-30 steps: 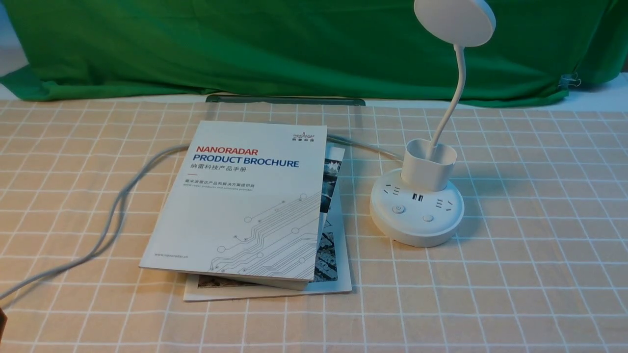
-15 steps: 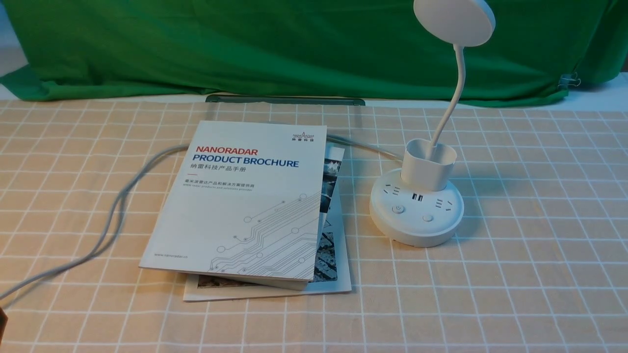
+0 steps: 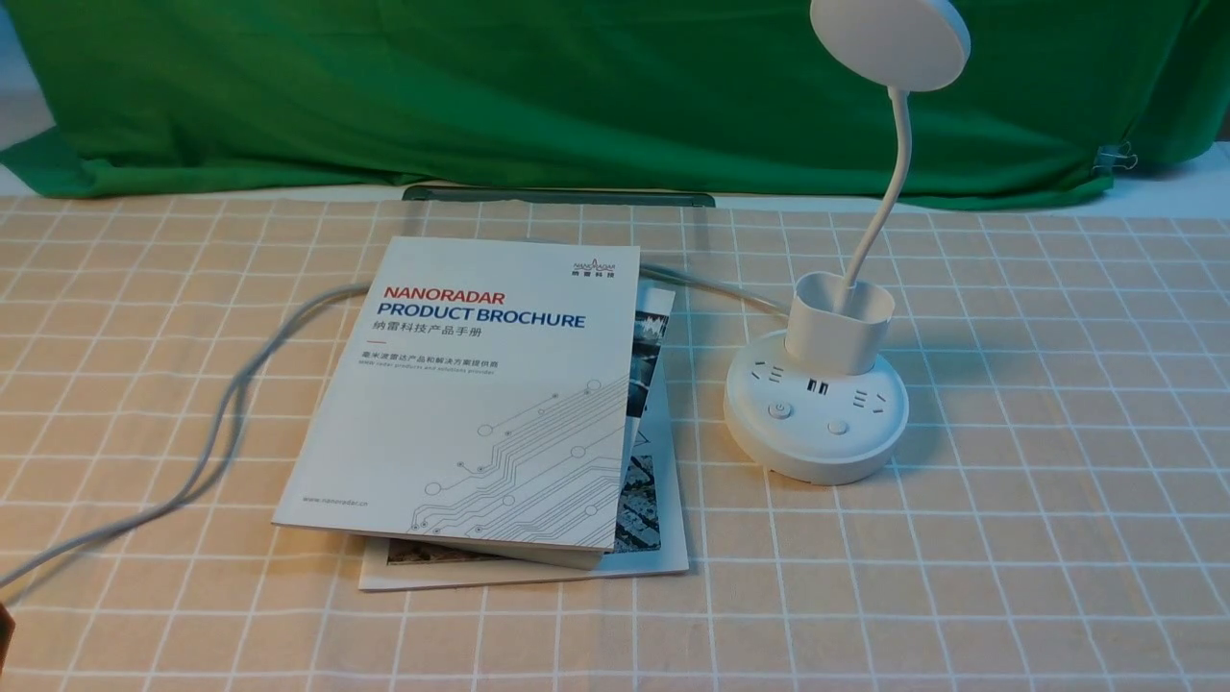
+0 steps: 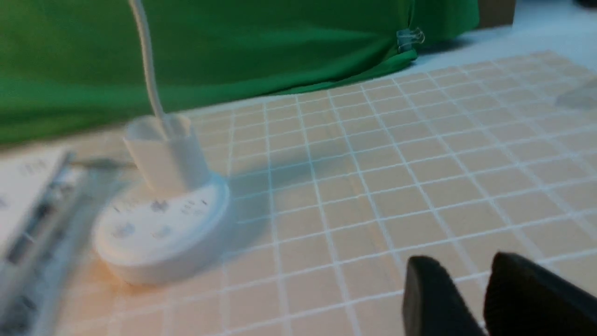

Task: Turn on the table lamp on the light coffee tablecloth with your hand.
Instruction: 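Press the button on the base of the white desk lamp with the right gripper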

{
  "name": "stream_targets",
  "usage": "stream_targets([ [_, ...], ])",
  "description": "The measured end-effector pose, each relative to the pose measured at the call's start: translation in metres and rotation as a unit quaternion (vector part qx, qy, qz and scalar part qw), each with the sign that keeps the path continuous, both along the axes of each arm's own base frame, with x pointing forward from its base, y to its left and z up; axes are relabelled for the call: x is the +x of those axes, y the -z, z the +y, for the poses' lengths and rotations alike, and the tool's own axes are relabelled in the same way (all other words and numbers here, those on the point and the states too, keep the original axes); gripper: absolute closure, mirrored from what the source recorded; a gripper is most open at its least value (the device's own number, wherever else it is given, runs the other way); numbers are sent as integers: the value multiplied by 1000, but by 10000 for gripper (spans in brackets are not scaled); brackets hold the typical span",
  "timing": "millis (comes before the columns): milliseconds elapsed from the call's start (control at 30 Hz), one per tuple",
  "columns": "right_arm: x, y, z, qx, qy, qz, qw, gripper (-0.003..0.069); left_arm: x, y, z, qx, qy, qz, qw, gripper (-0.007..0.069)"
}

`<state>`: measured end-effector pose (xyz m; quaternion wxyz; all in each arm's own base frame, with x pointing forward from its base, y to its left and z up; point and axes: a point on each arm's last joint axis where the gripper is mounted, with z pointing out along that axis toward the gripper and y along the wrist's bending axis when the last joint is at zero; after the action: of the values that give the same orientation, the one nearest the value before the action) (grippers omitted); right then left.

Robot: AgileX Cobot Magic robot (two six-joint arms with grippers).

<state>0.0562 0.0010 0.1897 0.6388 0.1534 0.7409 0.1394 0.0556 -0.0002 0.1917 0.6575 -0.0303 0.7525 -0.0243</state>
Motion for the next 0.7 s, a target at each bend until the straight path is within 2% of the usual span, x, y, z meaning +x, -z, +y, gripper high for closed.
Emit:
stream_targets([
  [33, 0, 0, 1, 48, 4, -1, 999, 421, 0, 0, 0, 0, 0, 0, 1000, 604],
  [67, 0, -1, 1, 126, 10, -1, 992, 421, 0, 0, 0, 0, 0, 0, 1000, 604],
  [100, 0, -1, 2, 159, 10, -2, 987, 421, 0, 0, 0, 0, 0, 0, 1000, 604],
  [200, 0, -1, 3, 326, 31, 4, 945, 421, 0, 0, 0, 0, 0, 0, 1000, 604],
  [367, 0, -1, 3, 330, 31, 5, 943, 421, 0, 0, 0, 0, 0, 0, 1000, 604],
  [600, 0, -2, 3, 240, 17, -5, 971, 426, 0, 0, 0, 0, 0, 0, 1000, 604],
  [700, 0, -4, 3, 202, 11, -12, 979, 450, 0, 0, 0, 0, 0, 0, 1000, 604],
])
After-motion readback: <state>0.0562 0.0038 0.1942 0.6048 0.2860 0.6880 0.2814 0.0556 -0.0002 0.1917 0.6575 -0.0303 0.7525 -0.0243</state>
